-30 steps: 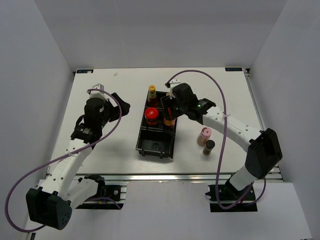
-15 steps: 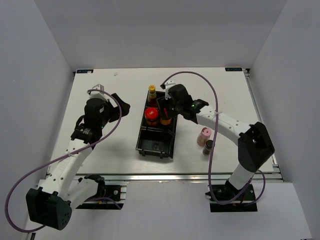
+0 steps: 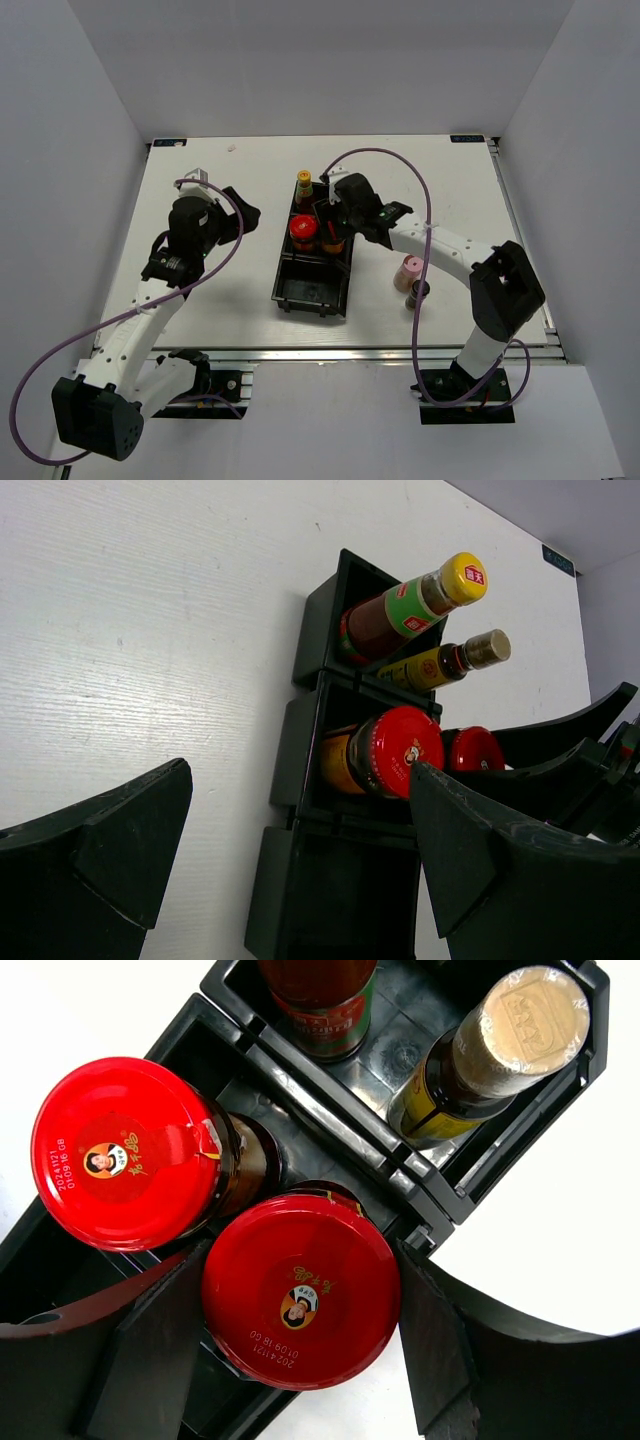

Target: Organize the condiment bottles

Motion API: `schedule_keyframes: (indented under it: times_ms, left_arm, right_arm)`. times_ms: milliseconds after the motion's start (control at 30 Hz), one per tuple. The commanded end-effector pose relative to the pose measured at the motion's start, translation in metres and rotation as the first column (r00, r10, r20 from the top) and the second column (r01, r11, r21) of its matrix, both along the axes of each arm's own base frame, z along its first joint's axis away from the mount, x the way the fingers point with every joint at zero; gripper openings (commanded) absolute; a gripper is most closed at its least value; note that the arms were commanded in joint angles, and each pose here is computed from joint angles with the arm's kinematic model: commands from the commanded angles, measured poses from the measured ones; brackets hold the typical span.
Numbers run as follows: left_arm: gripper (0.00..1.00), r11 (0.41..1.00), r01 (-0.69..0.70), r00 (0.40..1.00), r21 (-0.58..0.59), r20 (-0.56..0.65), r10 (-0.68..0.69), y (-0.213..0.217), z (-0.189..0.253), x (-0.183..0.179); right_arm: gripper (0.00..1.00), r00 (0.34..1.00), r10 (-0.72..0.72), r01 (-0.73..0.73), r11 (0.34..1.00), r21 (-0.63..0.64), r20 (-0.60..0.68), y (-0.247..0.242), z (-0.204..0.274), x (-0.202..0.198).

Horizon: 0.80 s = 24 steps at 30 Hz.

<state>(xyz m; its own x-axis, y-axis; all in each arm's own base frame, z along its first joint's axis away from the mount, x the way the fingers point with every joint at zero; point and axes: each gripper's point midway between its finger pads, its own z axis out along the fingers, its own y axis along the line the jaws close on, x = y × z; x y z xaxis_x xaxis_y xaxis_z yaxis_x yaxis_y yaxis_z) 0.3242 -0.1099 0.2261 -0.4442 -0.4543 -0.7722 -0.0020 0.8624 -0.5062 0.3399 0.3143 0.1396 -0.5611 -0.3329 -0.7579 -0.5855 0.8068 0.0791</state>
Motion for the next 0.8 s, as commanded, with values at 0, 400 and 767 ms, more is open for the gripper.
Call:
schedule_keyframes:
  times_ms: [0, 400, 767]
  left_arm:
    - [0.98, 1.000, 0.012, 1.000, 0.000, 0.002, -0.012, -0.001, -0.003, -0.005]
    - [0.98, 1.000, 0.019, 1.000, -0.012, 0.007, -0.019, -0.002, 0.002, -0.012]
    - [0.98, 0.971, 0.236, 0.969, 0.022, 0.071, -0.237, -0.073, 0.028, -0.025]
  right_arm:
    - [0.60, 0.994, -0.018, 0.008, 0.995, 0.100, 0.106, 0.014, 0.037, 0.013]
    - [0.89, 0.984, -0.053, 0.019, 0.980, 0.198, 0.168, 0.008, 0.080, 0.007]
    - [0.89, 0.824, -0.544, 0.472, 0.814, 0.340, 0.157, -0.132, 0.111, -0.001]
